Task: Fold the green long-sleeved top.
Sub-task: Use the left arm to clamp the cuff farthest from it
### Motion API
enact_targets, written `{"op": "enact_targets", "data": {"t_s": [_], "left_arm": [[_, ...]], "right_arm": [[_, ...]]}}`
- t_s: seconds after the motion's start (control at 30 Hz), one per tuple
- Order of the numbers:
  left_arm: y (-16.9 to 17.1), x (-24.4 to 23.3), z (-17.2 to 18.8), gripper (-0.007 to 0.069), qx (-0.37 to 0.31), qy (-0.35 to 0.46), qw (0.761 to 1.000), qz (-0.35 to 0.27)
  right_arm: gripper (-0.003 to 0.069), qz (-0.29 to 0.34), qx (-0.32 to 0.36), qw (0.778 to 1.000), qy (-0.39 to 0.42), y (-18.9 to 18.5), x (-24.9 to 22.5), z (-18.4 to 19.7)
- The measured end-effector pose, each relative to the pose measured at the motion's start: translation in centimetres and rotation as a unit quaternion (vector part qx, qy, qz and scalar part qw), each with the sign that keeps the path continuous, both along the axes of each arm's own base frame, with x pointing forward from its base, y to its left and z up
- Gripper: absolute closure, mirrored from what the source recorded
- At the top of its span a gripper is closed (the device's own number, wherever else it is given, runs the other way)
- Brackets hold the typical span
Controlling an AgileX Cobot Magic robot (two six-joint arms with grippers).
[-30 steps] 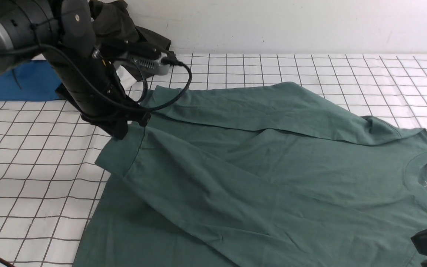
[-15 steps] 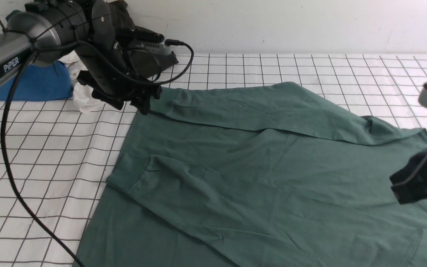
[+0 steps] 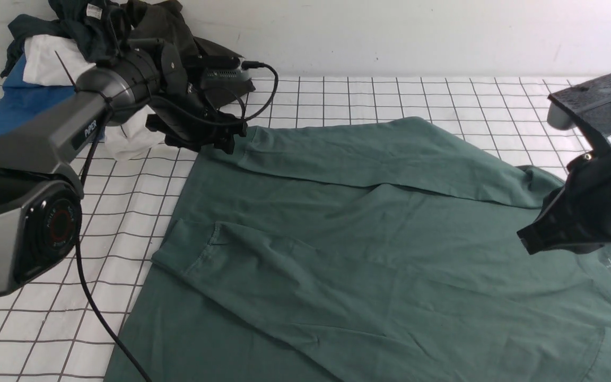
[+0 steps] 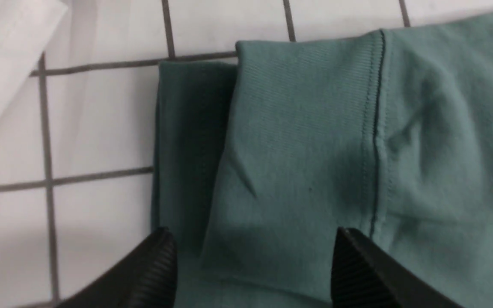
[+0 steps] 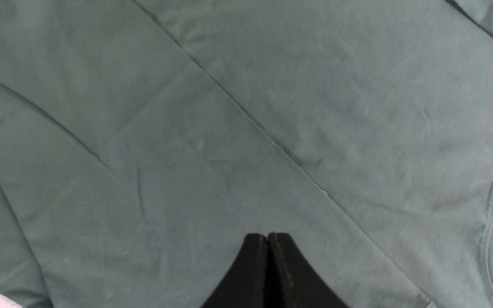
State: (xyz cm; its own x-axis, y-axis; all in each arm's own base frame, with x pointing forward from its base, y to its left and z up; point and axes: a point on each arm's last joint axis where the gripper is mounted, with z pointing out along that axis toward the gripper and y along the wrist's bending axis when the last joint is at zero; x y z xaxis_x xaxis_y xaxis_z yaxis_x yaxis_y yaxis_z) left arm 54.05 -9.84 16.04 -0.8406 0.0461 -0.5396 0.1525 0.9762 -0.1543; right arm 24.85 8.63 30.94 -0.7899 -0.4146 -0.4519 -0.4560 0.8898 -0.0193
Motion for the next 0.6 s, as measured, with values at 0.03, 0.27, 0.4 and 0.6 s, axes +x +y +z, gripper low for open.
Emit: {"op": "enact_targets", "data": {"t_s": [0.03,0.27,0.4,0.6], "left_arm": [[-0.03,0.26,-0.75,0.0179,-0.002,-0.005,1.000,0.003],[-0.18,0.78,-0.82,0.0233,-0.017,-0.030,0.999,0.012],[-0.24,0.79,-0.80,0.0344,-0.022,-0.031,0.999,0.014],[-0.24,0.68,-0.92,0.0520,-0.021,-0.023,0.999,0.011]], "right_arm": [[0.0673,0.000,0.000,1.000,0.001,-0.01,-0.02,-0.01],[0.0673,0.001,-0.001,1.000,0.002,-0.01,-0.04,-0.02],[0.0673,0.001,-0.001,1.000,0.002,-0.01,-0.04,-0.02],[0.0673,0.001,-0.001,1.000,0.003,-0.01,-0.05,-0.02]]}}
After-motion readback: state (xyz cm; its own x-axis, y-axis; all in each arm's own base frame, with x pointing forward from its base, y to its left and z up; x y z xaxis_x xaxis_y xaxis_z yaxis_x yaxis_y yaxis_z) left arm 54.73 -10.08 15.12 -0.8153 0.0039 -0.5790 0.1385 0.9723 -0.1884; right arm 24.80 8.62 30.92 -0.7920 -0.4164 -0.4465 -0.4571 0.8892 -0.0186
